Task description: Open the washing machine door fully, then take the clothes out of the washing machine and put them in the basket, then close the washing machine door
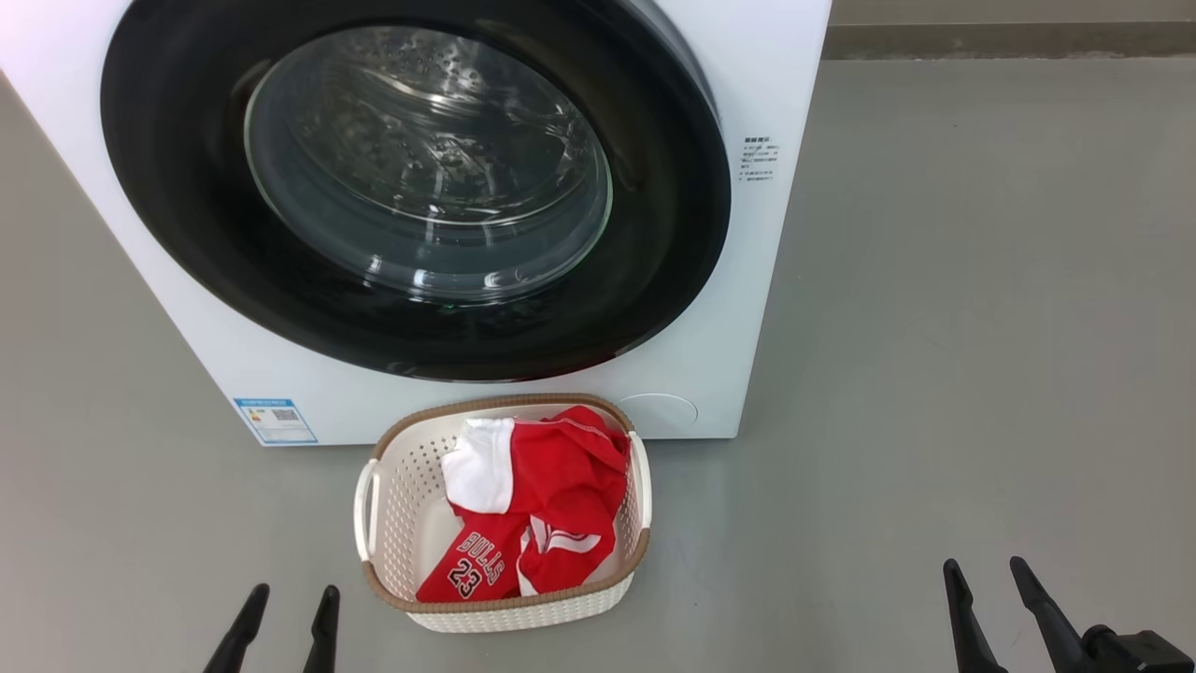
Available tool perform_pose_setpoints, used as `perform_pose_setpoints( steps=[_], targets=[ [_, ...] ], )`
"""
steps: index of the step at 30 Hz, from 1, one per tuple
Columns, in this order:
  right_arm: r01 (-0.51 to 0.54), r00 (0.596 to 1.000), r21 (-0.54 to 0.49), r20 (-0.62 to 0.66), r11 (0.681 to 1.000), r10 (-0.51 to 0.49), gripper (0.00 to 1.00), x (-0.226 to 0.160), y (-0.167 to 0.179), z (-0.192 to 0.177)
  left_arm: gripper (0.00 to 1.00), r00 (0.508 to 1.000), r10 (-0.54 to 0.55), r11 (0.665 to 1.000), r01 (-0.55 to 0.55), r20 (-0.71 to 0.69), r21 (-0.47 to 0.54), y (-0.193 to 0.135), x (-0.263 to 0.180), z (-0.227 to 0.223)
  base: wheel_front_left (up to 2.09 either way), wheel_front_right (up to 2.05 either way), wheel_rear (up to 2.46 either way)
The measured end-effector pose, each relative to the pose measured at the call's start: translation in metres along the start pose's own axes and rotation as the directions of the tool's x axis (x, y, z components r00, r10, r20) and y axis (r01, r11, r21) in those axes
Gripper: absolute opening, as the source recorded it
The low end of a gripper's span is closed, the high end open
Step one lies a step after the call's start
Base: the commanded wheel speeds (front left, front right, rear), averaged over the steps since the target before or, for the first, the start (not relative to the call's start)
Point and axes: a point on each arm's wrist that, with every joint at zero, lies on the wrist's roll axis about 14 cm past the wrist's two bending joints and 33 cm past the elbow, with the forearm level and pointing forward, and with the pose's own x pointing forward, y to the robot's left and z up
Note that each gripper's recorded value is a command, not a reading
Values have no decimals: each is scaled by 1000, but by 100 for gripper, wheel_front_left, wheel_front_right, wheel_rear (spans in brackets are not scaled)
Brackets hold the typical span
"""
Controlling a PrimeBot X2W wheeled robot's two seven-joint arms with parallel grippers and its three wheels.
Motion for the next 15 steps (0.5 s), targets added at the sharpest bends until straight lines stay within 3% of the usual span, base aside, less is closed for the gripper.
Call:
perform_pose_setpoints(
  steps=[9,10,15],
  targets=[
    [3,1000,1,1,1000,-3,100,0,-1,0,100,1000,8,1000,-8,0,-7,2,1,0,0,0,0],
    [5,1000,2,-3,1000,-5,0,-1,-1,-1,0,1000,9,1000,-9,-4,-8,2,1,-2,0,0,0],
    [29,997,21,-76,999,-28,0,-9,-4,-25,0,998,19,999,-22,-67,-48,-5,-3,-25,0,0,0]
  ],
)
